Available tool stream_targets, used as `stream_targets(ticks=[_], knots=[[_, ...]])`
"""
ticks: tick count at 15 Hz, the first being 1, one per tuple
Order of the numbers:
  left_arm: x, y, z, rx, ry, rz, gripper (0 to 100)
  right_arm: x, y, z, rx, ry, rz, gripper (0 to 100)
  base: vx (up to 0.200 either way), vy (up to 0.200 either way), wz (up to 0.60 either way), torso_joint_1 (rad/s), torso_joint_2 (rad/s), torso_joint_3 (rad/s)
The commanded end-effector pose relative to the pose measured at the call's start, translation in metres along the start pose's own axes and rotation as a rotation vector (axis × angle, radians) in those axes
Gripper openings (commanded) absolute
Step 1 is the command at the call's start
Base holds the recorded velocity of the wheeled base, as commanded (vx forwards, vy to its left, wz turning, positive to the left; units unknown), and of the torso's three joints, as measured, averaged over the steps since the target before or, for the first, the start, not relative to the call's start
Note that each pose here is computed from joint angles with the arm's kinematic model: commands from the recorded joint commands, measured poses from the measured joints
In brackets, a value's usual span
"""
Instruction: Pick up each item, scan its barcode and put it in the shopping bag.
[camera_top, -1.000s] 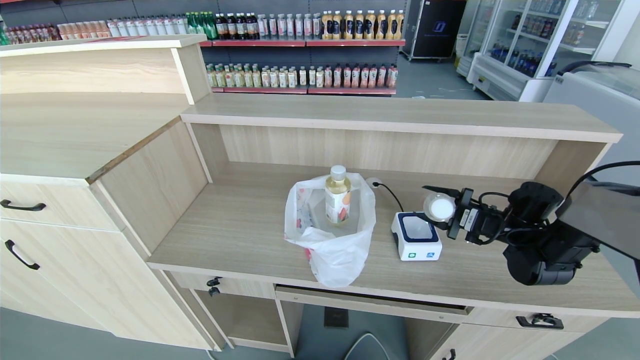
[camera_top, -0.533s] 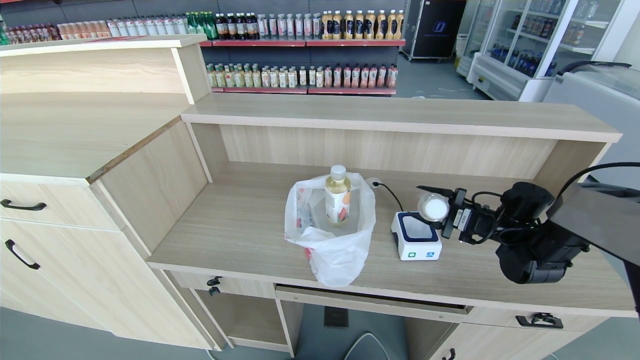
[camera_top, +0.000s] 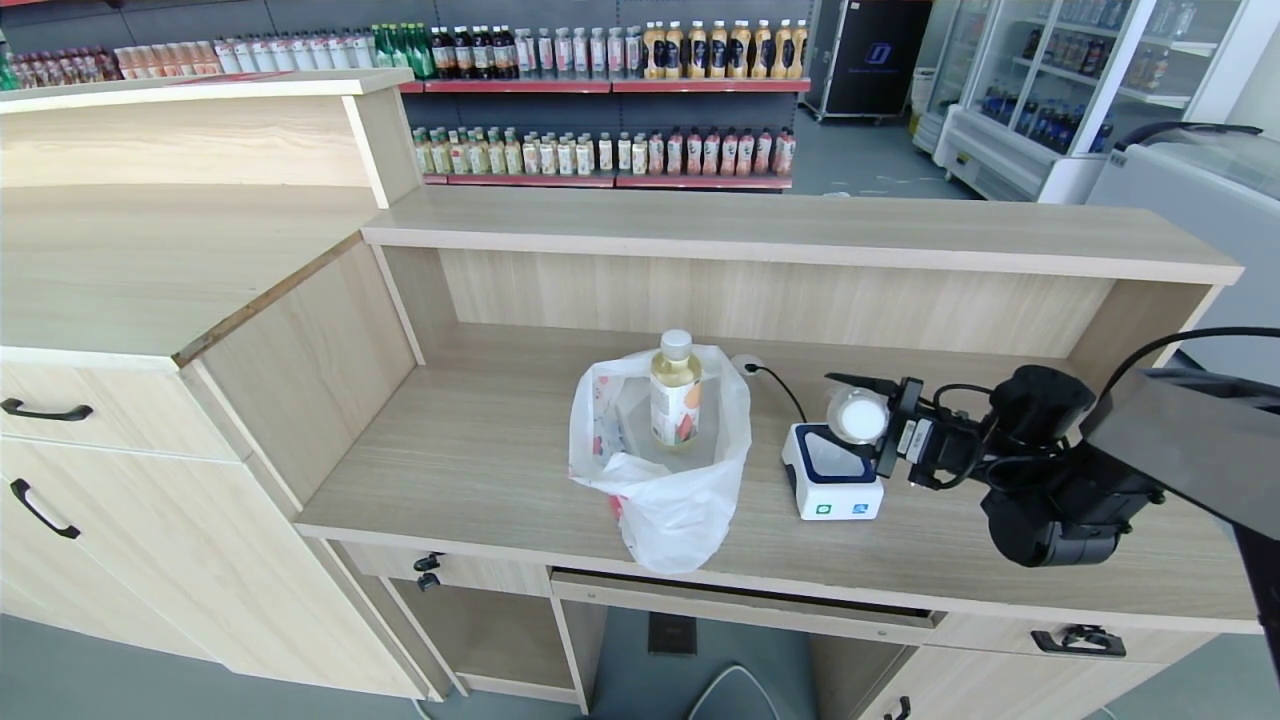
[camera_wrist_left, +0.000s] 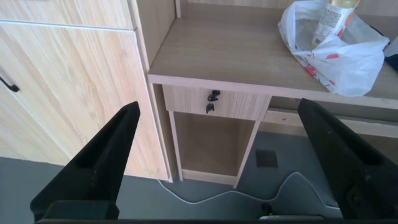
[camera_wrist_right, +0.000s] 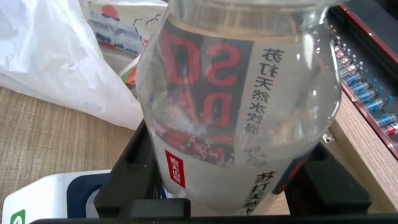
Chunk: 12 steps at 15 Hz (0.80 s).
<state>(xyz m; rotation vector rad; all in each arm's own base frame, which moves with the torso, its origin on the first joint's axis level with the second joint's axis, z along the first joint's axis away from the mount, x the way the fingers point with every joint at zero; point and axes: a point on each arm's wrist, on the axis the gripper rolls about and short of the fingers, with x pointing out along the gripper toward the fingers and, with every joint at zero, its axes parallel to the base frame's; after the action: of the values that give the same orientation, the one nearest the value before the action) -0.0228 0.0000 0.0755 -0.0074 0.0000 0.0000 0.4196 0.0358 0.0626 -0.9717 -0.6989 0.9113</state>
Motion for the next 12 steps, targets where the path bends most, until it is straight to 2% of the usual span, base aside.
stream_targets(ticks=[1, 12], knots=[[0.0, 0.0, 0.0, 0.0, 0.0, 0.0, 100, 0.0009, 0.0025, -0.0011, 0.004, -0.001, 0.003, 0, 0.0, 0.0, 0.0, 0.0, 0.0, 0.0], [0.0, 0.0, 0.0, 0.0, 0.0, 0.0, 100, 0.0087, 0.007, -0.0045, 0.006, -0.016, 0.007, 0, 0.0, 0.0, 0.0, 0.0, 0.0, 0.0]])
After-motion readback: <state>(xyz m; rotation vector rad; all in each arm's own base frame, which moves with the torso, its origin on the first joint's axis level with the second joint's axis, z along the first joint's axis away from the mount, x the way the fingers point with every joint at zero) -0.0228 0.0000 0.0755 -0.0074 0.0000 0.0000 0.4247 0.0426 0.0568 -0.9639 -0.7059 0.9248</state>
